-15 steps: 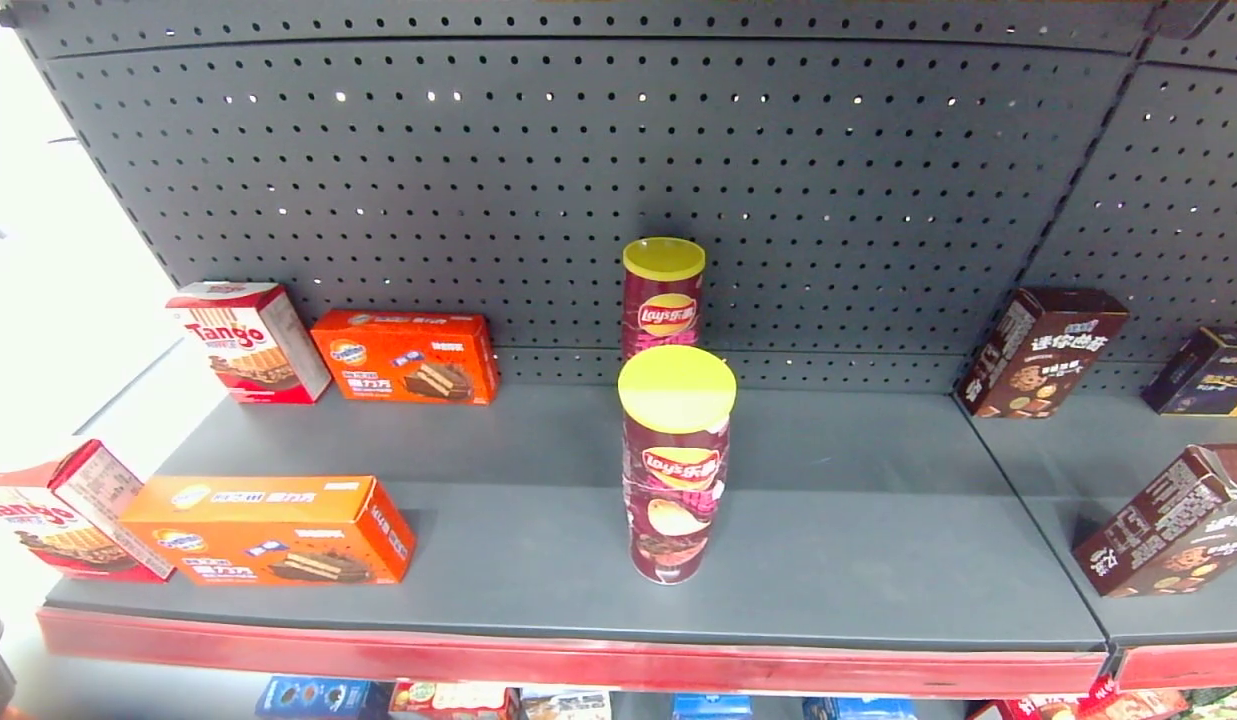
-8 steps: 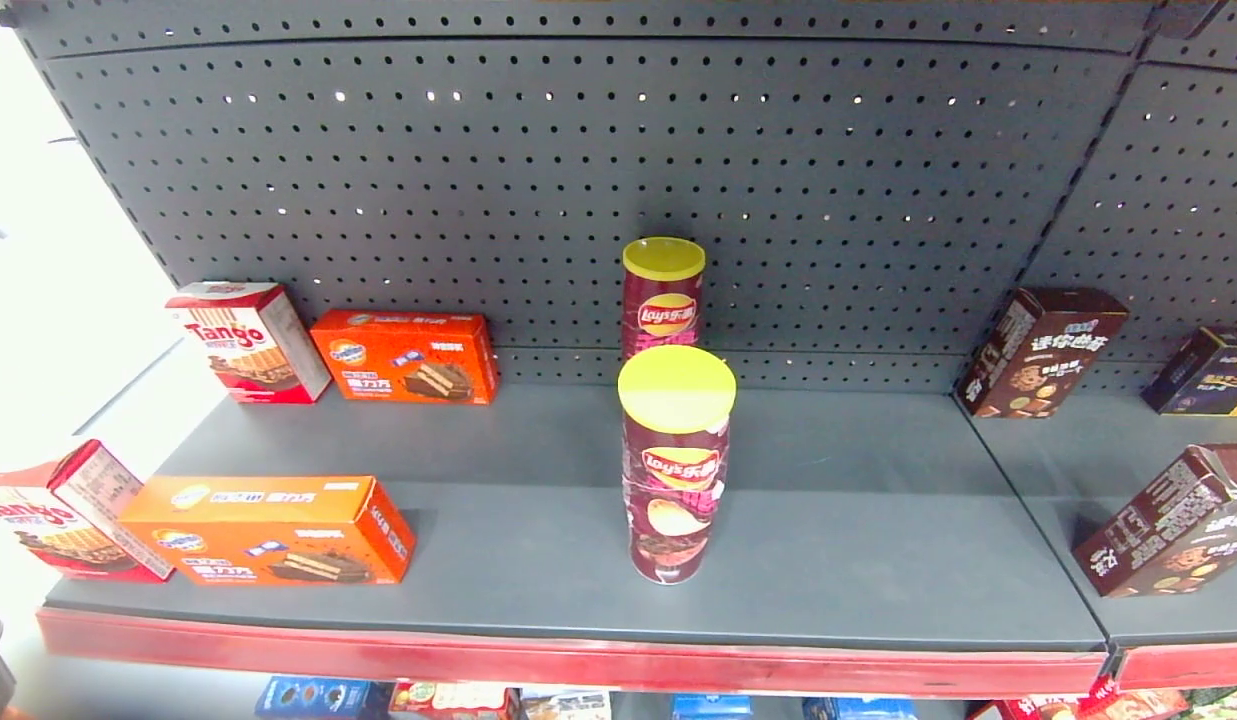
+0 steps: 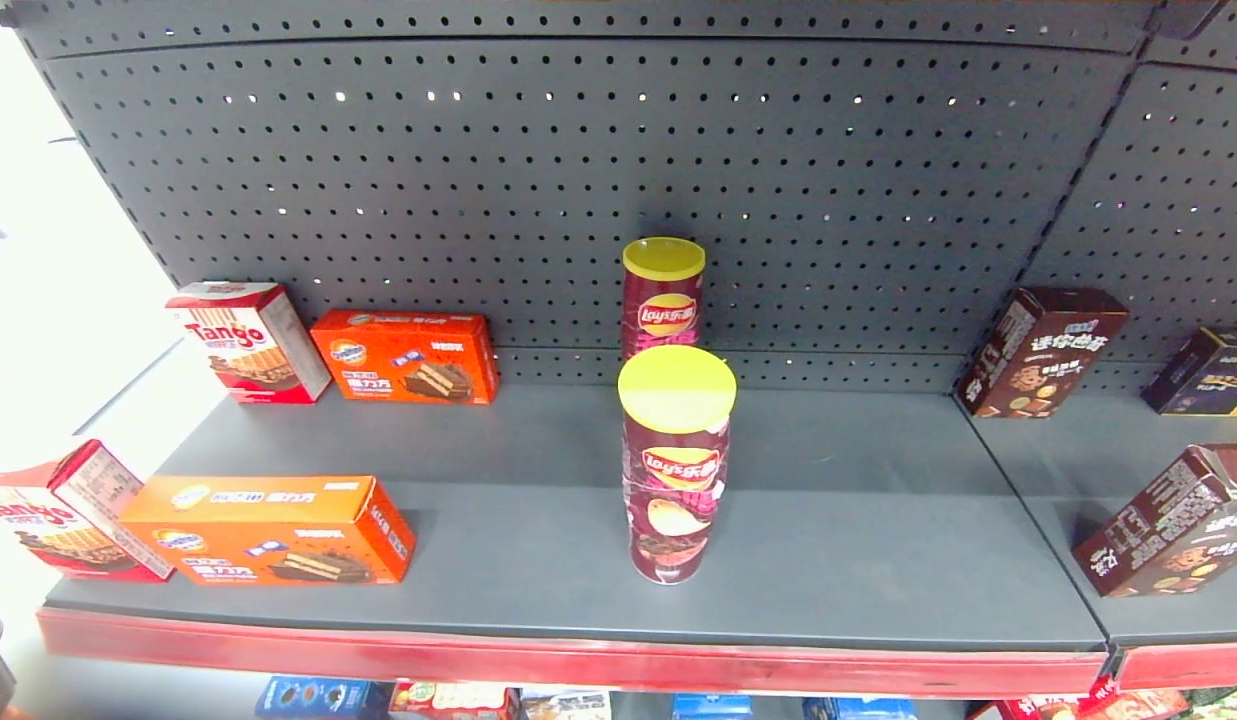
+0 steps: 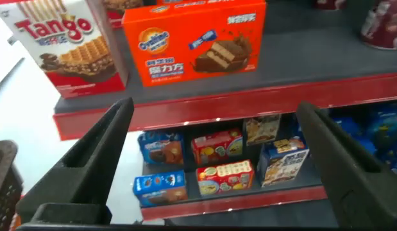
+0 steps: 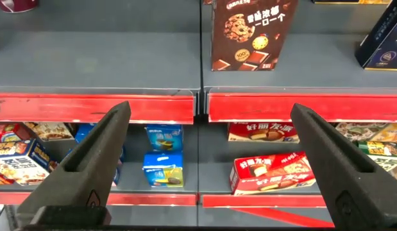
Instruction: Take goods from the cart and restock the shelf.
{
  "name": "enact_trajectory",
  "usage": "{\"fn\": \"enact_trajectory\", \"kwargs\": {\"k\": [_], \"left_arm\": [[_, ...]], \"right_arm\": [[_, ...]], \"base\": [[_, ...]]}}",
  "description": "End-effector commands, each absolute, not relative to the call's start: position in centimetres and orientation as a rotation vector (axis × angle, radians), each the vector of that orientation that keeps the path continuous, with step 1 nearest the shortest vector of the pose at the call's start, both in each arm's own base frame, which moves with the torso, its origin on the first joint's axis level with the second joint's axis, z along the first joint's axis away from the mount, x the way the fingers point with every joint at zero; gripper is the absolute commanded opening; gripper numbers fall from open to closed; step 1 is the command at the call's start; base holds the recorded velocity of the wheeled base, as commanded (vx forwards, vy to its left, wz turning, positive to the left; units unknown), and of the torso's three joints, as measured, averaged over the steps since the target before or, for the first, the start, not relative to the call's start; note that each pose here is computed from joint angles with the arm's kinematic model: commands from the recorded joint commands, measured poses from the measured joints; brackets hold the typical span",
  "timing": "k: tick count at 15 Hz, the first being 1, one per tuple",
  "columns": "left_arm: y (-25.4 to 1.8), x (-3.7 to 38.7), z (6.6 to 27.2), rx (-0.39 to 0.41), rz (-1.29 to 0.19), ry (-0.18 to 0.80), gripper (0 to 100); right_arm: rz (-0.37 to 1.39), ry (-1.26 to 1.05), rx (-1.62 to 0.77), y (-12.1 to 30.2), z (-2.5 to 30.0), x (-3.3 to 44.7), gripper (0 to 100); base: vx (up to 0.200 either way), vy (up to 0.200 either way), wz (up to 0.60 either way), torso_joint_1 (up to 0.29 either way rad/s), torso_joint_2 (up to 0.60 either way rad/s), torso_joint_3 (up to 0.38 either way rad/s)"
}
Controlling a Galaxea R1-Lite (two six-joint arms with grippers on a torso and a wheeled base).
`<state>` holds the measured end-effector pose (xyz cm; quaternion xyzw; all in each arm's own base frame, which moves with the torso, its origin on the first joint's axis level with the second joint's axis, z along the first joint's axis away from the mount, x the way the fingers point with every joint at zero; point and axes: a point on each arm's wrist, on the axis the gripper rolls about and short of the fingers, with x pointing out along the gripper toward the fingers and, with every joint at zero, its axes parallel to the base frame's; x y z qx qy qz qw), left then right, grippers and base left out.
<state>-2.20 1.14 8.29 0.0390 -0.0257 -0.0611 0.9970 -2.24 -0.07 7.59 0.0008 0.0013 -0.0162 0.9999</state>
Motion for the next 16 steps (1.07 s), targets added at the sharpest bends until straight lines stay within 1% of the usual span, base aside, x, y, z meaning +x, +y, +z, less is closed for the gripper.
{"fn": "enact_trajectory", "kwargs": {"k": [1, 3, 4, 5, 6, 7, 8, 9, 11, 12, 16], "left_arm": [[0.8, -1.75, 8.12, 0.086, -0.175, -0.005, 100], [0.65, -1.75, 7.96, 0.045, -0.214, 0.02, 100], [0.62, -1.7, 7.91, 0.049, -0.209, 0.033, 100], [0.49, -1.47, 8.01, 0.059, -0.178, 0.061, 100], [0.29, -1.32, 8.06, 0.06, -0.082, 0.087, 100], [0.17, -1.52, 7.92, 0.057, -0.028, 0.077, 100], [0.02, -2.06, 7.58, 0.049, 0.011, 0.033, 100], [-0.02, -2.28, 7.5, 0.04, 0.003, 0.005, 100], [-0.06, -2.28, 7.5, 0.052, -0.019, 0.004, 100], [-0.13, -2.28, 7.5, 0.067, -0.066, 0.002, 100], [-0.16, -2.29, 7.49, 0.06, -0.069, 0.004, 100]], "right_arm": [[-0.032, 0.005, 0.001, -0.07, 7.6, -2.22, 100], [-0.032, 0.005, 0.001, -0.07, 7.6, -2.22, 100], [-0.032, 0.005, 0.001, -0.07, 7.6, -2.22, 100], [-0.032, 0.005, 0.001, -0.07, 7.6, -2.22, 100], [-0.032, 0.005, 0.001, -0.07, 7.6, -2.22, 100], [-0.032, 0.005, 0.001, -0.07, 7.6, -2.22, 100], [-0.032, 0.005, 0.001, -0.07, 7.6, -2.22, 100], [-0.032, 0.005, 0.001, -0.07, 7.6, -2.22, 100], [-0.032, 0.005, 0.001, -0.07, 7.6, -2.22, 100], [-0.032, 0.005, 0.001, -0.07, 7.6, -2.22, 100], [-0.032, 0.005, 0.001, -0.07, 7.6, -2.22, 100]], "base": [[0.0, 0.0, 0.0, 0.0, 0.0, 0.0], [0.0, 0.0, 0.0, 0.0, 0.0, 0.0], [0.0, 0.0, 0.0, 0.0, 0.0, 0.0], [0.0, 0.0, 0.0, 0.0, 0.0, 0.0], [0.0, 0.0, 0.0, 0.0, 0.0, 0.0], [0.0, 0.0, 0.0, 0.0, 0.0, 0.0], [0.0, 0.0, 0.0, 0.0, 0.0, 0.0], [0.0, 0.0, 0.0, 0.0, 0.0, 0.0], [0.0, 0.0, 0.0, 0.0, 0.0, 0.0], [0.0, 0.0, 0.0, 0.0, 0.0, 0.0], [0.0, 0.0, 0.0, 0.0, 0.0, 0.0]]}}
